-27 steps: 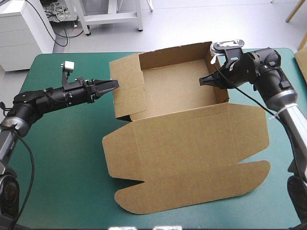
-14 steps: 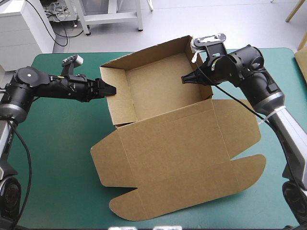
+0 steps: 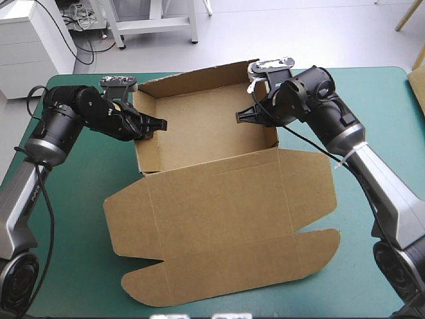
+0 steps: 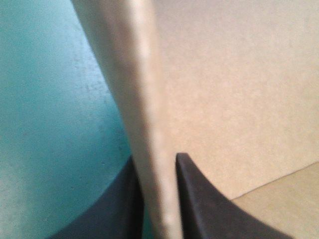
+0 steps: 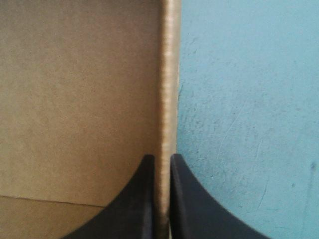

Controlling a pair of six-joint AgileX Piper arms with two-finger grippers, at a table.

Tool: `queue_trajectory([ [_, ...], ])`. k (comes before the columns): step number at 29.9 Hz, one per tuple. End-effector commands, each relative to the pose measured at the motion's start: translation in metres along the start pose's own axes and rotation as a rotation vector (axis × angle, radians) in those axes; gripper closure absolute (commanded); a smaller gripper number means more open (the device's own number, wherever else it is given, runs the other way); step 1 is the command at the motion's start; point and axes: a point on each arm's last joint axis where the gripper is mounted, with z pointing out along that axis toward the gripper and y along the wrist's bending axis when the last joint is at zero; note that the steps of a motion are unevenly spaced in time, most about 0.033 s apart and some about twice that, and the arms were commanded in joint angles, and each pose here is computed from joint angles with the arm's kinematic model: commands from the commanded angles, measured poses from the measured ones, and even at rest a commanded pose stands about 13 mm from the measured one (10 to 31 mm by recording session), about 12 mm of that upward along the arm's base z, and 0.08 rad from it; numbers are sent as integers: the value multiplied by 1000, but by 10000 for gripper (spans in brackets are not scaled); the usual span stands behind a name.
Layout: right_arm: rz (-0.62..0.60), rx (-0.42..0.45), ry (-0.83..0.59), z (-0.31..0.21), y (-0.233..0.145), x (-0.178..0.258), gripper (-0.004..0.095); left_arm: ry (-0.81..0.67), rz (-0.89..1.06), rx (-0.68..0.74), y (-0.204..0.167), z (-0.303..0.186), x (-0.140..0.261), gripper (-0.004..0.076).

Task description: Fold the box

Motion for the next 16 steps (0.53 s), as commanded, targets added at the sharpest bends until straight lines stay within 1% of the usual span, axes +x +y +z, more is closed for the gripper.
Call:
queue_trajectory([
  [1, 36, -100, -95, -22, 10, -9, 922, -128, -2, 71, -16, -23, -9, 729],
  [5, 36, -85, -84, -15, 8, -9, 924, -120, -7, 24, -11, -14, -11, 729],
  [8, 41, -71, -62, -5, 5, -10, 924, -103, -15, 19, -9, -1, -14, 729],
  [16, 46, -24, 36, 44, -11, -10, 924, -18, -36, -1, 1, 51, -19, 730],
])
